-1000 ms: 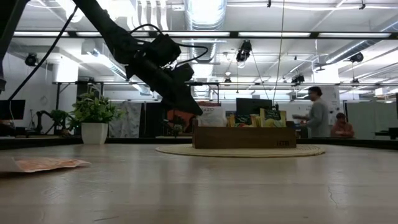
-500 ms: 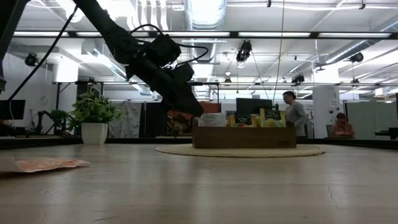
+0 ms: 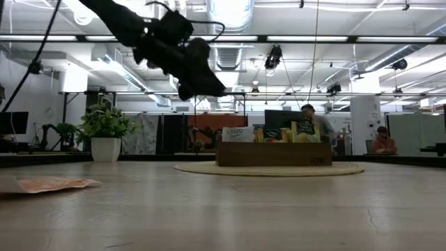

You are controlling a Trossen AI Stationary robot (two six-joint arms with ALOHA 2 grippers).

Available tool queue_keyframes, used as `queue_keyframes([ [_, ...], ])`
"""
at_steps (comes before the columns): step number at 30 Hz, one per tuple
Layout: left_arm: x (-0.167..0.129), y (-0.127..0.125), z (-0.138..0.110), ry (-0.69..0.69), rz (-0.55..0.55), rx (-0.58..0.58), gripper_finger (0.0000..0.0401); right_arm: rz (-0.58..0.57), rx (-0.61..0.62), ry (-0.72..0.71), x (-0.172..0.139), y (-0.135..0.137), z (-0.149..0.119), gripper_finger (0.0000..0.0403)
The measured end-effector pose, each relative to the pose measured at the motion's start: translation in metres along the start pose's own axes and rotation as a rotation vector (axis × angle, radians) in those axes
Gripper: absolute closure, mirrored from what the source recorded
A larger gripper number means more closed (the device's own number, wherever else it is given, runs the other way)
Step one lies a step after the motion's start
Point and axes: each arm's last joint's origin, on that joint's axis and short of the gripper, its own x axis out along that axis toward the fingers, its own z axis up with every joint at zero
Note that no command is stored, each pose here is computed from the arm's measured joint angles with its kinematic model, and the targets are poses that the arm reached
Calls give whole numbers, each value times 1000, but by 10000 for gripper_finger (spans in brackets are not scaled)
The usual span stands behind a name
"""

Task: Pick & Place Tea
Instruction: Put the top white tea bag into the left section of the wooden organizer

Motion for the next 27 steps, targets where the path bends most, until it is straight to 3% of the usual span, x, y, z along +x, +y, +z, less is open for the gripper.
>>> queue_keyframes([
  [7, -45, -43, 5, 75, -66, 25, 284, -1, -9, 3, 0, 0, 0, 394],
  [13, -78, -82, 7, 52, -102, 78, 284, -10, 1, 14, 2, -2, -3, 394],
  [21, -103, -107, 11, -12, -118, -3, 284, -72, 67, 43, 14, -19, -8, 394],
  [27, -109, -121, 9, -28, -126, 8, 284, -49, 91, 113, 35, -41, -9, 394],
])
